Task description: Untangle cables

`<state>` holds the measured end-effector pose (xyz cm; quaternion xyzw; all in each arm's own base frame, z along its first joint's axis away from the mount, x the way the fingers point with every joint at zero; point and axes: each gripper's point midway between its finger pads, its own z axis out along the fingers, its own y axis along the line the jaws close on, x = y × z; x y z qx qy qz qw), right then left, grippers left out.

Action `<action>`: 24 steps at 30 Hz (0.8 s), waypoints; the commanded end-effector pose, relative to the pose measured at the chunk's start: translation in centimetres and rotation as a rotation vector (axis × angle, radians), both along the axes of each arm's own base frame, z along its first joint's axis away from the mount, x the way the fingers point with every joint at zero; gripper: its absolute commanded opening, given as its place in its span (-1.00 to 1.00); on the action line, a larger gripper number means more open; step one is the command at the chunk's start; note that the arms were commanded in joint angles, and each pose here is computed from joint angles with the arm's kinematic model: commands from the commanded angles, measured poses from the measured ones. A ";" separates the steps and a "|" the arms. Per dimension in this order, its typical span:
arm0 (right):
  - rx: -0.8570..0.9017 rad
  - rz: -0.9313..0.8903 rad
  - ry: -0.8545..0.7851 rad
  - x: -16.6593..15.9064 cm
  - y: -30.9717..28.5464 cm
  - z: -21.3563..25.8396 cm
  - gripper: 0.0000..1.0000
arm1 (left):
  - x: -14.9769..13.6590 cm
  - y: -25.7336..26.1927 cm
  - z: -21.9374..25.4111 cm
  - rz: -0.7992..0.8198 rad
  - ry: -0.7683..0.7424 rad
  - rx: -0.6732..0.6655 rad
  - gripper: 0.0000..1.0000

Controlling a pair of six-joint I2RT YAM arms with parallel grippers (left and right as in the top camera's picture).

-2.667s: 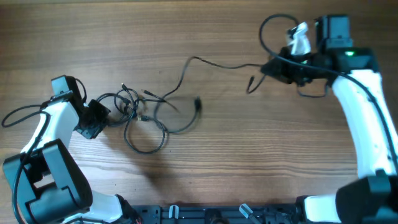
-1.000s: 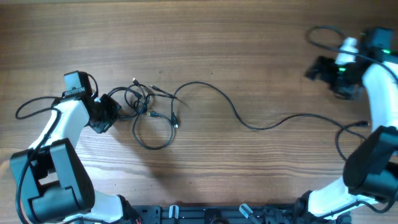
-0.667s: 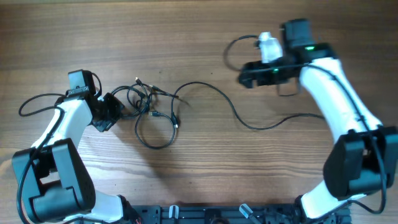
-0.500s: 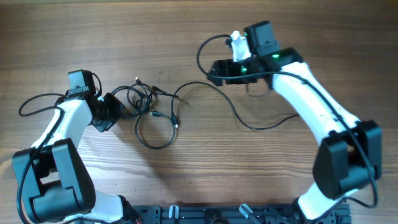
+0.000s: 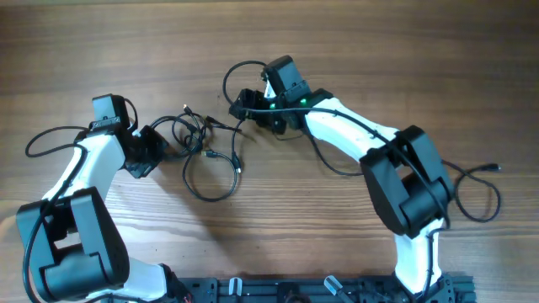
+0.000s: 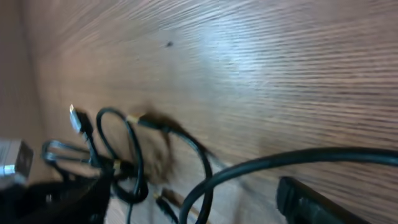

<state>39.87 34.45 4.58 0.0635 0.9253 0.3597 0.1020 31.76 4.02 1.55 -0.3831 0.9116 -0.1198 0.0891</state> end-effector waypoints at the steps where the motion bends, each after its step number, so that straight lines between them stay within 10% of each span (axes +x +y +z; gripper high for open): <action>1: 0.020 -0.116 0.129 0.0 0.1 -2.5 0.56 | -0.4 -0.3 -0.5 -0.017 0.014 -0.003 -0.92; 8: 0.049 -0.103 0.110 0.3 0.6 -2.0 -0.89 | -0.4 -0.4 -0.5 -0.018 0.013 -0.006 -0.92; 24: 0.565 -0.004 0.036 7.1 -5.1 8.5 -0.91 | -0.4 -0.4 -0.5 -0.018 0.013 -0.006 -0.92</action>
